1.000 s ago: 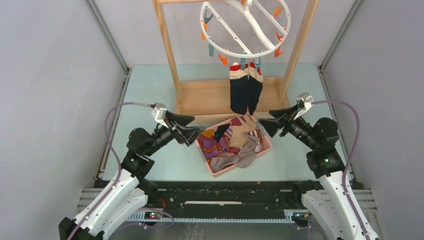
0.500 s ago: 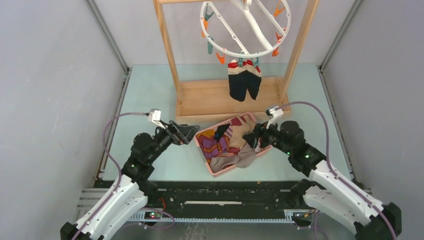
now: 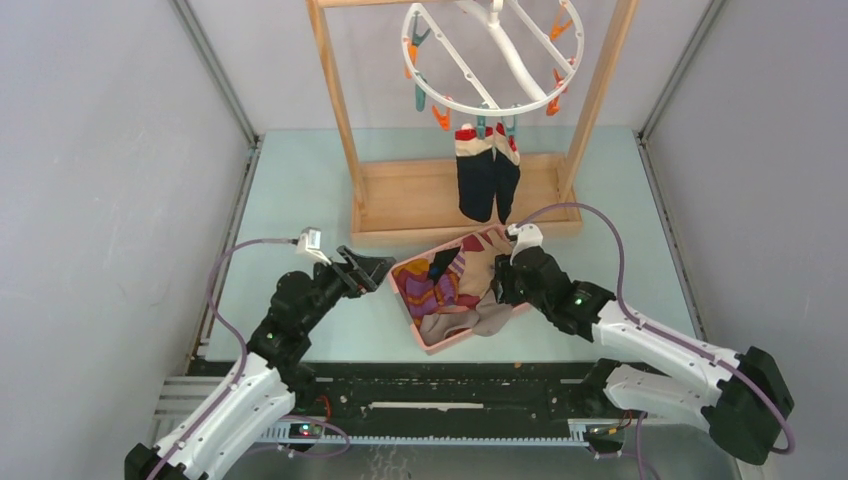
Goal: Clip the socks to the hanger
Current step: Pick up the sock from the bin.
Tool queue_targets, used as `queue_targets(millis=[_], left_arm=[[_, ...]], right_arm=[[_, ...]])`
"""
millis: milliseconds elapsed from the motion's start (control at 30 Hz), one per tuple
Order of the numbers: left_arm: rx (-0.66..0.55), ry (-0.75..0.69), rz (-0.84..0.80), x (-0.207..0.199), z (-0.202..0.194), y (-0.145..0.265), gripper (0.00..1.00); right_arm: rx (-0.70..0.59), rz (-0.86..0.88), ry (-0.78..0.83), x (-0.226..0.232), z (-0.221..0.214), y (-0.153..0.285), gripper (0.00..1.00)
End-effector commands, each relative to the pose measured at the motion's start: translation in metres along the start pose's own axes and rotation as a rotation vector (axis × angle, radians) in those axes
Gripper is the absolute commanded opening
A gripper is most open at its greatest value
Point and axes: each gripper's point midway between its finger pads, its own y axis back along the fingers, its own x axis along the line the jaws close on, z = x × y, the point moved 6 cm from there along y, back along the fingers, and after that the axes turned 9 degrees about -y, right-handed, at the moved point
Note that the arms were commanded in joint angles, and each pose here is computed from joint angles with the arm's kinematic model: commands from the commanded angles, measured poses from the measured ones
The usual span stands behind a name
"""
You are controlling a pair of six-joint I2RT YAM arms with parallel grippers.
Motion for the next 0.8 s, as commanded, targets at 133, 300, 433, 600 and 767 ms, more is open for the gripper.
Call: queue_targets(millis=[133,300,433,600,767], left_arm=[[-0.024,0.002,-0.023,-0.003,0.005,0.000,0.92],[-0.009,-0.009,-0.059,-0.008,0.004,0.000,0.91],[-0.003,-0.036,-0.131,-0.017,0.005,0.002,0.90],[-0.015,-0.074,-0.262,-0.033,0.009,0.006,0.90],[-0.038,-0.112,-0.401,-0.051,0.015,0.011,0.90]], right_arm=[[-0.031,-0.079,-0.045,0.001,0.010,-0.017,0.42],[-0.031,-0.067,-0.036,0.003,0.011,-0.024,0.23],[-0.109,0.031,-0.036,0.017,0.031,-0.007,0.04],[-0.273,0.176,-0.032,0.034,0.072,0.032,0.00],[-0.377,0.321,-0.022,0.054,0.102,0.066,0.00]])
